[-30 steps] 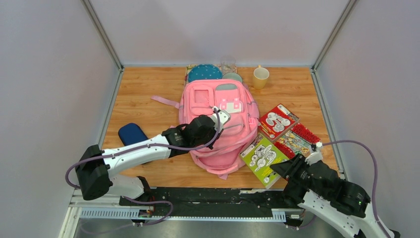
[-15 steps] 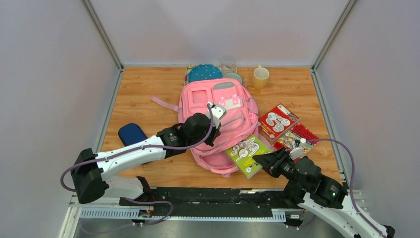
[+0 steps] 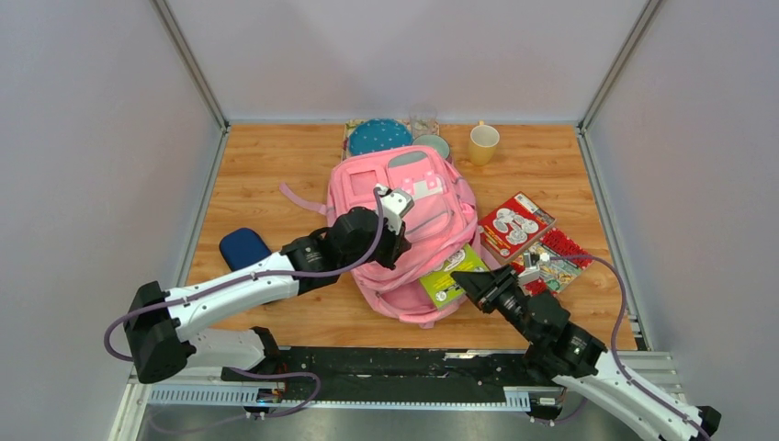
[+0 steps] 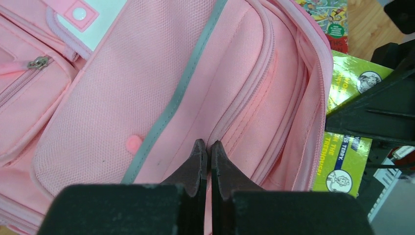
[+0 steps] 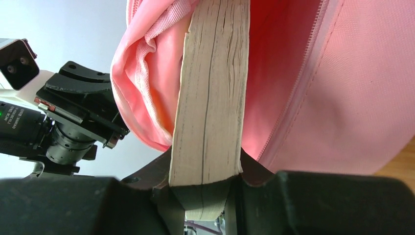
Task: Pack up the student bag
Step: Place the book in the student bag.
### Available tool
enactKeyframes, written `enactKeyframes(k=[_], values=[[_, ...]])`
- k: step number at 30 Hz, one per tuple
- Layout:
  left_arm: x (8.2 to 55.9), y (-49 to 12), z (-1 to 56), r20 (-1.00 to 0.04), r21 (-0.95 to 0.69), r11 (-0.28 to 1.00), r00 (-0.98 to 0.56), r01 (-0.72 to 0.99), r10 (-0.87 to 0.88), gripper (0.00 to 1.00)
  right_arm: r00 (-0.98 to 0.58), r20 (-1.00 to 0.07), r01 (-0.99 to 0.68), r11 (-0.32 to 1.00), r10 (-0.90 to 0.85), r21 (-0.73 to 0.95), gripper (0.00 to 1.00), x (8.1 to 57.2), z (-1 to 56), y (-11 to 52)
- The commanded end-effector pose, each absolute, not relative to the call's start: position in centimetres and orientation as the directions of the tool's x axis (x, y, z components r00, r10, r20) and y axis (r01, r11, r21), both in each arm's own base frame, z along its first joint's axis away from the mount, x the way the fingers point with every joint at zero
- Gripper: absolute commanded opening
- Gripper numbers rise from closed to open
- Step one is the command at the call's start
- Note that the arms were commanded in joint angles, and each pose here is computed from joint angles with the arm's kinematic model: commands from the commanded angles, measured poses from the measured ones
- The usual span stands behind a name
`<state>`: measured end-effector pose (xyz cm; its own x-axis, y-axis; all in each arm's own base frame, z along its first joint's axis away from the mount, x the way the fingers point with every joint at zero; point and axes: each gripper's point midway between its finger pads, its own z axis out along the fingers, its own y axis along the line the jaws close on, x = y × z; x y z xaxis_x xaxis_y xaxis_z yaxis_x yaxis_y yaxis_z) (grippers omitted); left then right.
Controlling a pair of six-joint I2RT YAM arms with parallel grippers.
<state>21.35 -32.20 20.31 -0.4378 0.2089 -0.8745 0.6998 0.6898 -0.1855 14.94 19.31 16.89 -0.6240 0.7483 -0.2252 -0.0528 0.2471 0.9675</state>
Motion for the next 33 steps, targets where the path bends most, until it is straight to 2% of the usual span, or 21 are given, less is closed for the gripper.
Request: enactKeyframes(k=[1, 11, 19, 23, 28, 33], values=[[21.2, -33.9, 29.3, -0.932, -0.305, 0.601, -0.360, 0.739, -0.029, 0.00, -0.515, -0.152, -0.250, 0.022, 0.843, 0.968, 0.00, 16.2, 26.2, 18.5], [19.8, -34.5, 30.5, -0.925, -0.347, 0.527, -0.374, 0.776, -0.059, 0.00, -0.559, -0.202, -0.229, 0.084, 0.804, 0.970, 0.00, 18.1, 25.8, 22.7], [19.3, -34.8, 31.3, -0.923, -0.363, 0.495, -0.376, 0.790, -0.077, 0.00, -0.511, -0.176, -0.154, 0.111, 0.841, 0.982, 0.00, 20.7, 25.3, 24.1], [19.0, -34.9, 31.6, -0.922, -0.370, 0.475, -0.380, 0.798, -0.081, 0.00, -0.496, -0.155, -0.168, 0.080, 0.854, 0.982, 0.00, 22.0, 26.1, 25.4], [18.5, -35.1, 32.7, -0.924, -0.371, 0.445, -0.372, 0.815, -0.089, 0.00, -0.488, -0.221, -0.195, 0.141, 0.845, 0.971, 0.00, 23.6, 25.9, 27.6], [18.1, -35.1, 33.3, -0.929, -0.362, 0.422, -0.360, 0.832, -0.087, 0.00, -0.464, -0.242, -0.228, 0.149, 0.852, 0.962, 0.02, 24.9, 25.7, 28.9]])
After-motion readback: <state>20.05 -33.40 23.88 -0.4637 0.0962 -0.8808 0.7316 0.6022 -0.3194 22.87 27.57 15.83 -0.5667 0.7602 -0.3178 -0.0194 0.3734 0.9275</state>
